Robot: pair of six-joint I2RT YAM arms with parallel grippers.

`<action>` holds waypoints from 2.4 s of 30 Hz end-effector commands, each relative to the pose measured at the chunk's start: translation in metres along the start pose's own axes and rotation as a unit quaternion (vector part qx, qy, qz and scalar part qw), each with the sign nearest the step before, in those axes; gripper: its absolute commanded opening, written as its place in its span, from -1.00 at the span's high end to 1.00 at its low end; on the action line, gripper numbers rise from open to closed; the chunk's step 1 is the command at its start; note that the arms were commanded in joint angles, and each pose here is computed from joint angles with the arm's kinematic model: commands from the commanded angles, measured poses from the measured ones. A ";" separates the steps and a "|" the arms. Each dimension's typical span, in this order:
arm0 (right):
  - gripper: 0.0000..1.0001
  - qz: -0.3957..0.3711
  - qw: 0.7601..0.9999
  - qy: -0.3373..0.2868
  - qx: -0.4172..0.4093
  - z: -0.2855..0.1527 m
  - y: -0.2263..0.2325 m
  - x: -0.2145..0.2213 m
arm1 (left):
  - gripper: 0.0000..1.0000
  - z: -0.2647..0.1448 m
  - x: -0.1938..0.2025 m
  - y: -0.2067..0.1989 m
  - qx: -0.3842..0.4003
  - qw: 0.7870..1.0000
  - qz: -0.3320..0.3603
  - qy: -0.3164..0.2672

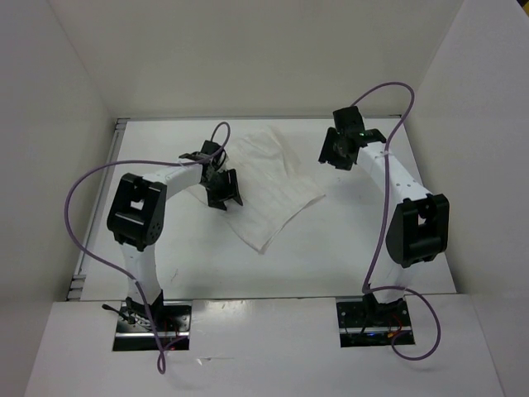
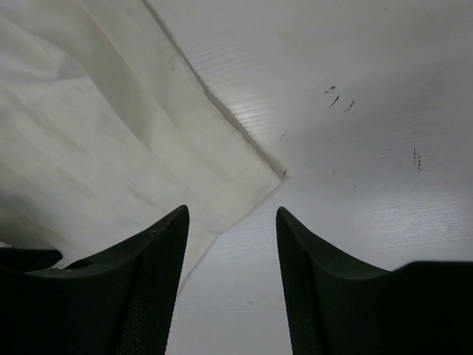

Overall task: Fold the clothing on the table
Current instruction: Move the skirt to the center of the board, then flatten the skirt out

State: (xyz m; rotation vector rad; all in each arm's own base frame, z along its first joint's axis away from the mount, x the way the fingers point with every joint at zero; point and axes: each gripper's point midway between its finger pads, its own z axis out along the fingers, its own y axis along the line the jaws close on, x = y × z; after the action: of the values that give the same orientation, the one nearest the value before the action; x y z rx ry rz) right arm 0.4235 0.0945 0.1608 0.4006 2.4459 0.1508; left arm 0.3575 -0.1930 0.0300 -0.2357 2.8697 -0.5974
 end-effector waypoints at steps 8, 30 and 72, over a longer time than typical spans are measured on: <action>0.20 -0.039 0.992 0.107 -0.052 0.038 0.006 0.050 | -0.36 0.018 -0.078 0.022 -0.021 0.998 -0.019 -0.053; 0.24 -0.005 0.982 0.180 -0.061 0.115 -0.008 0.088 | -0.36 -0.001 -0.121 0.018 -0.001 0.996 -0.016 -0.093; 1.00 0.040 0.952 0.295 -0.065 0.044 -0.004 0.190 | 0.16 -0.028 0.072 0.045 -0.062 0.994 -0.085 0.002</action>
State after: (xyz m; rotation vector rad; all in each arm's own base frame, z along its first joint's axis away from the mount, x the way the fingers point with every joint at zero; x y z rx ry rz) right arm 0.3203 0.1577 0.0111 0.4568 2.9579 0.5891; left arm 0.2766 -0.1617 0.0224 -0.4758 2.8925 -0.5445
